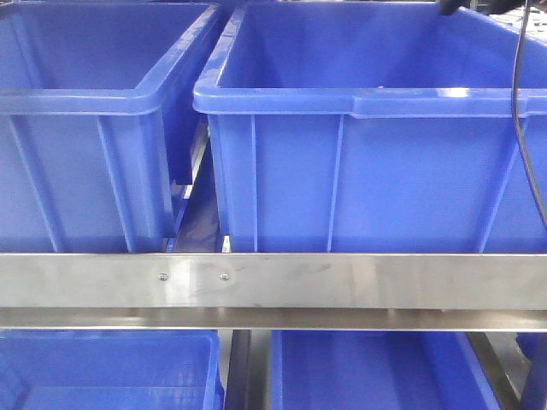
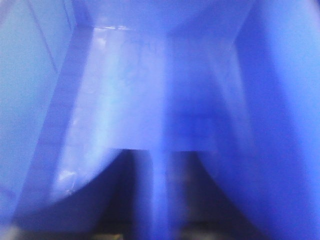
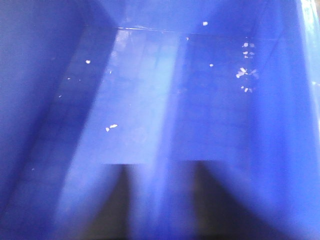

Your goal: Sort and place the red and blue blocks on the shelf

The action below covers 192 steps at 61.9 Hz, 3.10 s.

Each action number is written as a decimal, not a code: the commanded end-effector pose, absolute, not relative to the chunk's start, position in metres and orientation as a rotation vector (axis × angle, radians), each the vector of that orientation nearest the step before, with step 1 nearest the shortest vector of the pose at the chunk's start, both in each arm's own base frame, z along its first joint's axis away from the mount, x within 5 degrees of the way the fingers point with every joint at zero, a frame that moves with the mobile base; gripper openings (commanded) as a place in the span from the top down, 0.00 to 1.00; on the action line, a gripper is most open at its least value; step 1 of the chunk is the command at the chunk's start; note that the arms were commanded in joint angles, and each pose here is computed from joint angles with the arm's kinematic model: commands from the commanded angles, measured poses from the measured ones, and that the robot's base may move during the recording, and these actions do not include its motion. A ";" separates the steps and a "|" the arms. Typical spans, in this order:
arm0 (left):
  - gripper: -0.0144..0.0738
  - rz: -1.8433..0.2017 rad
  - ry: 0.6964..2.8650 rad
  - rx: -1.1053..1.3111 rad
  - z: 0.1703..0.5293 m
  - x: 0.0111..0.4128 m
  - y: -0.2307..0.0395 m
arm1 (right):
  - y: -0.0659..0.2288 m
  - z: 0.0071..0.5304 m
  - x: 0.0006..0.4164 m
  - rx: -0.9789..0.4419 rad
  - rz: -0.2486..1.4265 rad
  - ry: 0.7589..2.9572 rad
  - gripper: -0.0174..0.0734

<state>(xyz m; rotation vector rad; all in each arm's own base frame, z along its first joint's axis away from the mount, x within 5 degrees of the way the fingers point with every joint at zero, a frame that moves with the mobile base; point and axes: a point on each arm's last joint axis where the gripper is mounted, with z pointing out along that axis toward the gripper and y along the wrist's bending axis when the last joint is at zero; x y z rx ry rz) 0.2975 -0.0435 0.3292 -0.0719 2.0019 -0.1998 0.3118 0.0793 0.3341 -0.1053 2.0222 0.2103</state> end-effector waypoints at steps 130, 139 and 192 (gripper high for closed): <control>0.68 -0.276 1.748 -0.070 0.268 0.112 -0.017 | 0.027 0.271 0.107 -0.092 0.274 1.765 0.73; 0.68 -0.276 1.748 -0.070 0.268 0.112 -0.017 | 0.017 0.276 0.090 -0.090 0.202 1.673 0.73; 0.68 -0.276 1.746 -0.070 0.269 0.112 -0.017 | 0.003 0.212 0.054 0.027 0.119 1.455 0.73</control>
